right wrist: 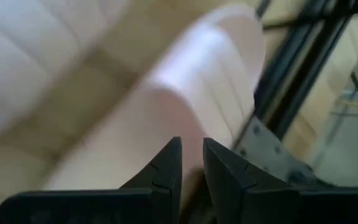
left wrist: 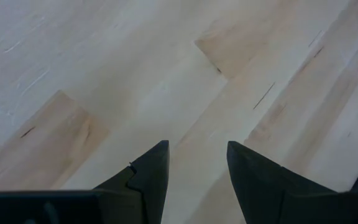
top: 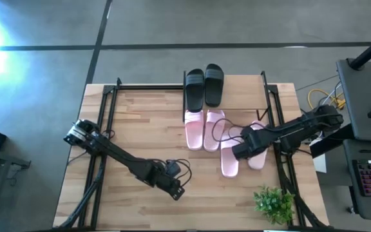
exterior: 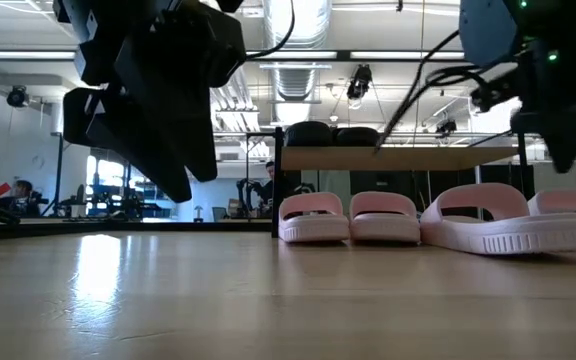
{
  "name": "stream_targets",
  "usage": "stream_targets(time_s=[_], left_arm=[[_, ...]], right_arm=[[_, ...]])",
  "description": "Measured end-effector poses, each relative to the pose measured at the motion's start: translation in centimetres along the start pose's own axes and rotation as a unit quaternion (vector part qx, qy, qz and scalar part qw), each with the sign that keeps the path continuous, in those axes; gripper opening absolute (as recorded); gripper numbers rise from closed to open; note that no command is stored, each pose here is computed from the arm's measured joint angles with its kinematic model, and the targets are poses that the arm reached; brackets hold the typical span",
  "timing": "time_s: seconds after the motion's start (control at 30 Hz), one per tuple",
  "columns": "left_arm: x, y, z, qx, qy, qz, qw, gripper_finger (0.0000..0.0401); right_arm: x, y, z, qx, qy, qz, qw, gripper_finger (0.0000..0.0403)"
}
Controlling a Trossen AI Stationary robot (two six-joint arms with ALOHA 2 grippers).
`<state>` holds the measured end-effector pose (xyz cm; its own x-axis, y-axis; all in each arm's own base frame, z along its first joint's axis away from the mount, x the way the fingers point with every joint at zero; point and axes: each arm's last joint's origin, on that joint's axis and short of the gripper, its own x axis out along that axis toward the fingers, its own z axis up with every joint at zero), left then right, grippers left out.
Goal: Pick and place slides into the shelf
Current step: Put the pink slide under the shelf
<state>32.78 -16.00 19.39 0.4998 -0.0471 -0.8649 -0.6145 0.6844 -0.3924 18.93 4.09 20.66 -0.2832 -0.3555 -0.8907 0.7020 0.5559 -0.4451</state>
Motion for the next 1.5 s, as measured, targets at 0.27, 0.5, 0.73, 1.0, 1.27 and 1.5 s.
stream_targets(time_s=[0.27,0.5,0.73,1.0,1.27,1.5], left_arm=[[0.0,0.2,0.6,-0.008,-0.006,0.002,1.0,0.0148],[0.0,0.3,0.8,-0.01,-0.007,0.003,1.0,0.0148],[0.0,0.2,0.8,-0.011,-0.008,0.0,1.0,0.0148],[0.0,0.2,0.9,-0.013,-0.008,0.0,1.0,0.0148],[0.0,0.2,0.8,-0.024,-0.008,0.0,1.0,0.0148],[0.1,0.3,0.9,-0.024,-0.007,0.003,1.0,0.0148]], right_arm=[[1.7,-0.5,0.2,-0.129,0.064,-0.023,0.989,0.0058],[4.7,-1.9,1.1,-0.182,0.104,-0.085,0.974,0.0058],[5.5,-2.3,2.4,-0.211,0.111,-0.055,0.97,0.0058],[5.8,-0.8,3.4,-0.266,0.061,0.028,0.962,0.0058],[5.7,-0.2,4.2,-0.258,-0.004,0.016,0.966,0.0058],[4.8,-1.3,4.1,-0.251,0.005,-0.04,0.967,0.0058]])
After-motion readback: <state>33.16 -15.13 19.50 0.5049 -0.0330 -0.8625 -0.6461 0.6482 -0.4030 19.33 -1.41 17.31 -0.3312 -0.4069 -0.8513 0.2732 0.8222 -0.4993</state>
